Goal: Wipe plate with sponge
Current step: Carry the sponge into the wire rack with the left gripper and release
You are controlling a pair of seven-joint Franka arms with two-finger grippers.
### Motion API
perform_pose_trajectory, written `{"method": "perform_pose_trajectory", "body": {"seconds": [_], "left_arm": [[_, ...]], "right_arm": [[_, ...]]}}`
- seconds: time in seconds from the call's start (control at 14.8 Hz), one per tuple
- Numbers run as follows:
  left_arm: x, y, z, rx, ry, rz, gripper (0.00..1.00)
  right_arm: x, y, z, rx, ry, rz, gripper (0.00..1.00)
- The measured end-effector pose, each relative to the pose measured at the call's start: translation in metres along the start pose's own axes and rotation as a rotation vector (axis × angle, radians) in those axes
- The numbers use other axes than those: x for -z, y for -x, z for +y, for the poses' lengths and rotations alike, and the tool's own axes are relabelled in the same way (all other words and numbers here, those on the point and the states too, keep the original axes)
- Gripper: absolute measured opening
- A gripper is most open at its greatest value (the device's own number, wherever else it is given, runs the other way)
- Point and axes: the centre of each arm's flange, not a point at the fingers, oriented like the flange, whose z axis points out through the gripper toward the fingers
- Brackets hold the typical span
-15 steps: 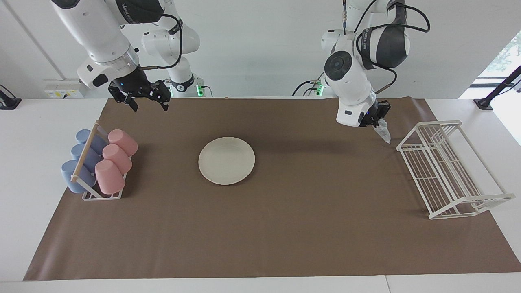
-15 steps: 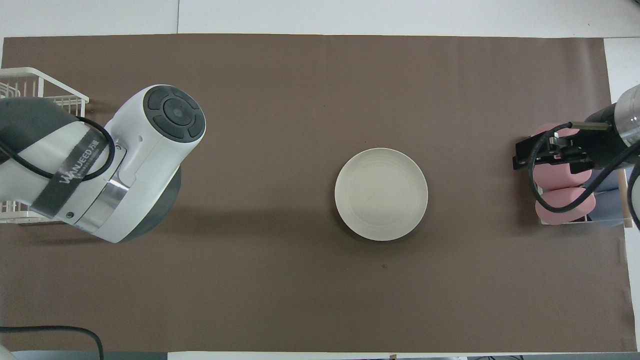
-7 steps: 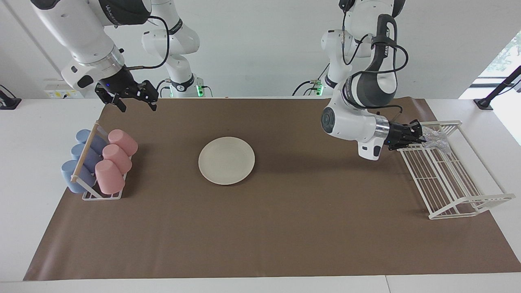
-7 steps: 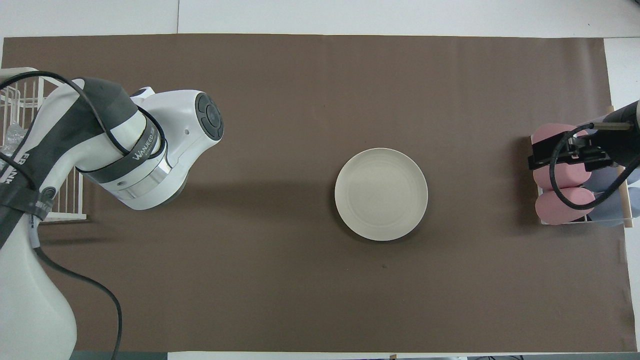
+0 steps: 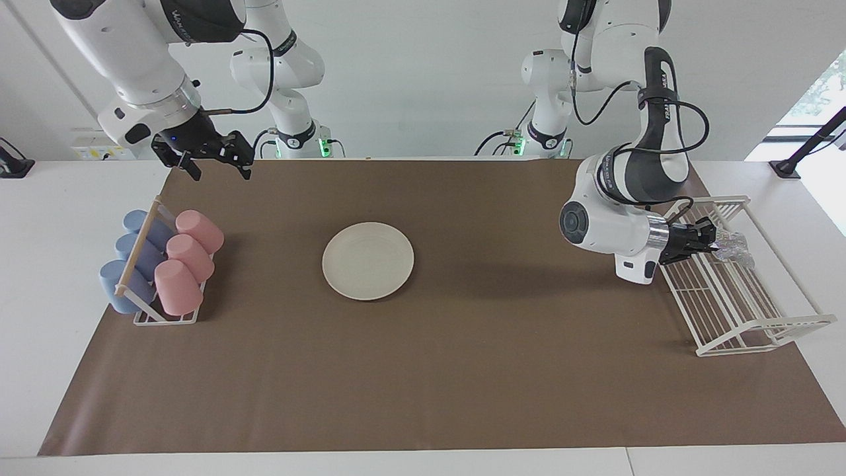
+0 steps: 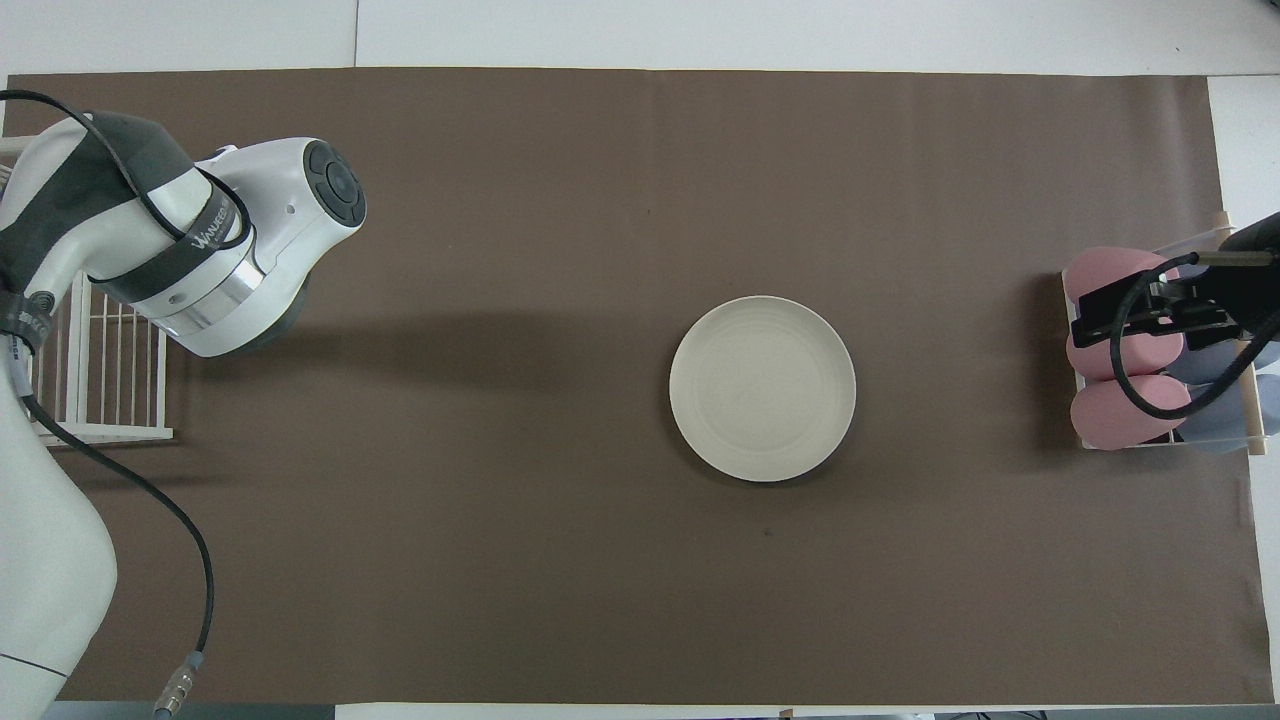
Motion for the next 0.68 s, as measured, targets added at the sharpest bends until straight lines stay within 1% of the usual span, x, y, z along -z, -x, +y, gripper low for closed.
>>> {"method": "perform_pose_trajectory", "body": {"seconds": [0.27, 0.68], "left_arm": [[-0.003, 0.001, 0.008, 0.053, 0.052, -0.007, 0.03], [-0.009, -0.001, 0.011, 0.083, 0.087, -0.017, 0.03]], "right_arm": [[-0.003, -0.002, 0.008, -0.014, -0.001, -0.003, 1.00], [0.000, -0.002, 0.016, -0.028, -0.003, 0.008, 1.00]]}}
